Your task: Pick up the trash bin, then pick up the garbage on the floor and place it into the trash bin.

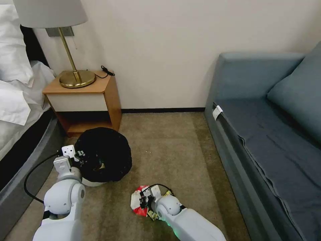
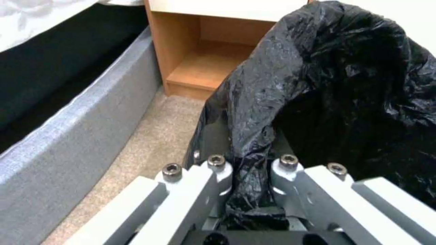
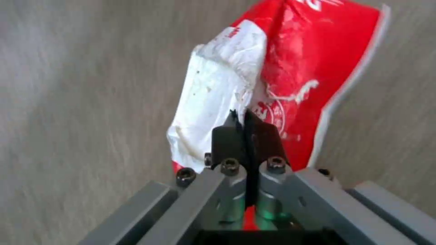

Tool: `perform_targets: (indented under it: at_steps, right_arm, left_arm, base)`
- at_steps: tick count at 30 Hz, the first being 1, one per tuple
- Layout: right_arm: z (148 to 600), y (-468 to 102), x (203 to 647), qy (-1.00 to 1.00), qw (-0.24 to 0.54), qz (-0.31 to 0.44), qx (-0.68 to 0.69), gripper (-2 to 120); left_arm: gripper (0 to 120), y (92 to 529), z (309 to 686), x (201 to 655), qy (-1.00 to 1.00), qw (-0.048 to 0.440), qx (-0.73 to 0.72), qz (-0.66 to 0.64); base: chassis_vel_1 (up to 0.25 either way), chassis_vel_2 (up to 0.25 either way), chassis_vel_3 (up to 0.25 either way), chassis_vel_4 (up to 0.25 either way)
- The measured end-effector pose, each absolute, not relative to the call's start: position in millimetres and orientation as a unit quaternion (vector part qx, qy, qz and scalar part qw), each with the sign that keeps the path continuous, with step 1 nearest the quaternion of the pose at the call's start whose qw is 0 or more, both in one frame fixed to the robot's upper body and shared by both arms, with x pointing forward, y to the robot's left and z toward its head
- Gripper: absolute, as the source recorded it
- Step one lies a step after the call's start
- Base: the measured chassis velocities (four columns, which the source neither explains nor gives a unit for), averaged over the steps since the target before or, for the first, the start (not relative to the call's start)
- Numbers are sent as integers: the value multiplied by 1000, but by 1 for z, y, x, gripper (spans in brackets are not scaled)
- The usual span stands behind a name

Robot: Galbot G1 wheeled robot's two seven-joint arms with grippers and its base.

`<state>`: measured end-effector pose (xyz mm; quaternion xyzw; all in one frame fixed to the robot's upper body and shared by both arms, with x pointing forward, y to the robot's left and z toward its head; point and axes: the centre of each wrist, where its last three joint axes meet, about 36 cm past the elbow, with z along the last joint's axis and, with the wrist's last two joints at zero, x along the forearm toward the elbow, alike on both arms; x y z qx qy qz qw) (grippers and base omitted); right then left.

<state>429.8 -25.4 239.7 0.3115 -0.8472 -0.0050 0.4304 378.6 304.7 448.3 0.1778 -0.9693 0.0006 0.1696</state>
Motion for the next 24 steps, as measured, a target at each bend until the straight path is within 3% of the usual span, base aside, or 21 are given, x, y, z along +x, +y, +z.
perform_targets:
  at_steps: [10,24]
  right_arm:
    - [299,-45,502,-901,309,-83,294,0]
    - [365,-44,538,-927,197,-94,306,0]
  left_arm:
    - [4,307,445,379,-968,175,182,-5]
    - [4,304,450,374,-970,171,172,-11]
  base:
    - [0,0,0,0]
    - [0,0,0,0]
